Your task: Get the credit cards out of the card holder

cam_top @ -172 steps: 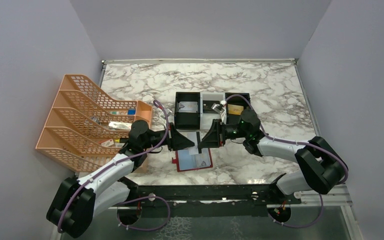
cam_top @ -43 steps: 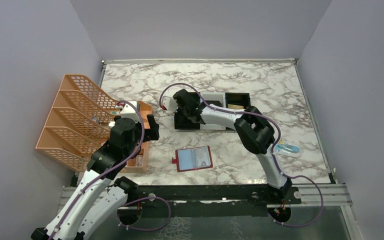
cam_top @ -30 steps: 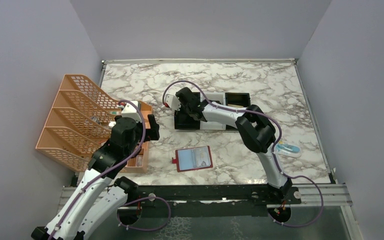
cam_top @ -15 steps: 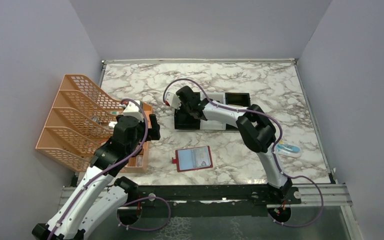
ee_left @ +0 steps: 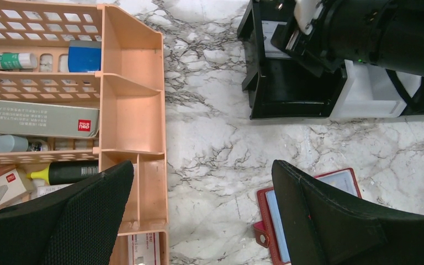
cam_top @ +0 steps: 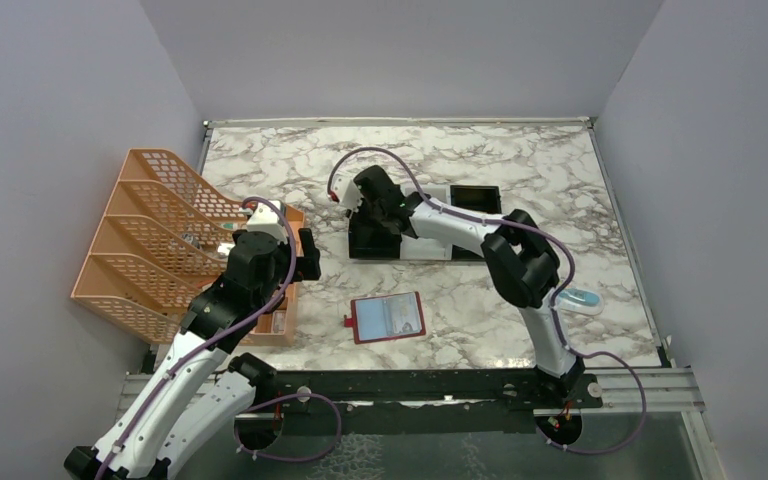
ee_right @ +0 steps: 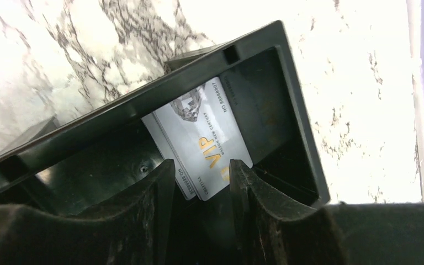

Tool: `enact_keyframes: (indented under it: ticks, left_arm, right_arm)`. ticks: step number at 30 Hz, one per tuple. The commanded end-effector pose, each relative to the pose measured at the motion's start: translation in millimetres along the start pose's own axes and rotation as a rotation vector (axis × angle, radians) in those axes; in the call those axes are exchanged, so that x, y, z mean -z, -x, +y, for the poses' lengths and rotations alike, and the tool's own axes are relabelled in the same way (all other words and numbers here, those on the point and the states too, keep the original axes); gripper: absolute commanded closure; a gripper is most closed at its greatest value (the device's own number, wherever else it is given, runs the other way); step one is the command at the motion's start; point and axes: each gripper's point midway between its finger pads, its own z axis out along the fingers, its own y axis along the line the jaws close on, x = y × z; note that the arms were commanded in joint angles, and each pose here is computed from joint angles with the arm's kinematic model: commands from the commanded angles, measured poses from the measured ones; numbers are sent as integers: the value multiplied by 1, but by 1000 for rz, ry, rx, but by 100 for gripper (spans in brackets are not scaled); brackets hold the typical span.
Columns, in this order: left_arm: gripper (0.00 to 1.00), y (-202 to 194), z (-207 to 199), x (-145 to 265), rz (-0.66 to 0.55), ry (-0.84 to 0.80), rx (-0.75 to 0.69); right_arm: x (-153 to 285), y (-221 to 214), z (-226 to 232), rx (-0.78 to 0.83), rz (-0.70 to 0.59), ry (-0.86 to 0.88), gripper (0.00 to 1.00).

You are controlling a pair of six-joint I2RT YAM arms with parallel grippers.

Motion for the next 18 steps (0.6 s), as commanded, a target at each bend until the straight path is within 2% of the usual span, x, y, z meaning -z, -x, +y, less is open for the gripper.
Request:
enact_keyframes:
  ticks: [1, 5, 8, 13, 18]
  left_arm:
    - [1, -1, -1, -2, -4, -12, -8]
    - [1, -2, -3, -3, 2, -19, -10]
    - [1, -2, -7, -2, 8, -40, -10]
    - [1, -10, -32, -3, 44, -179, -5]
    - [1, -21, -94, 1, 152, -470, 193]
  right_arm:
    - [54, 58, -35, -186, -212, -55, 58]
    - [104, 65, -43, -386, -362, -101, 57]
    - [135, 42, -38, -577, -401, -121, 50]
    - [167, -8, 10, -888, -353, -8, 50]
    - [196, -42, 78, -1193, -291, 233, 48]
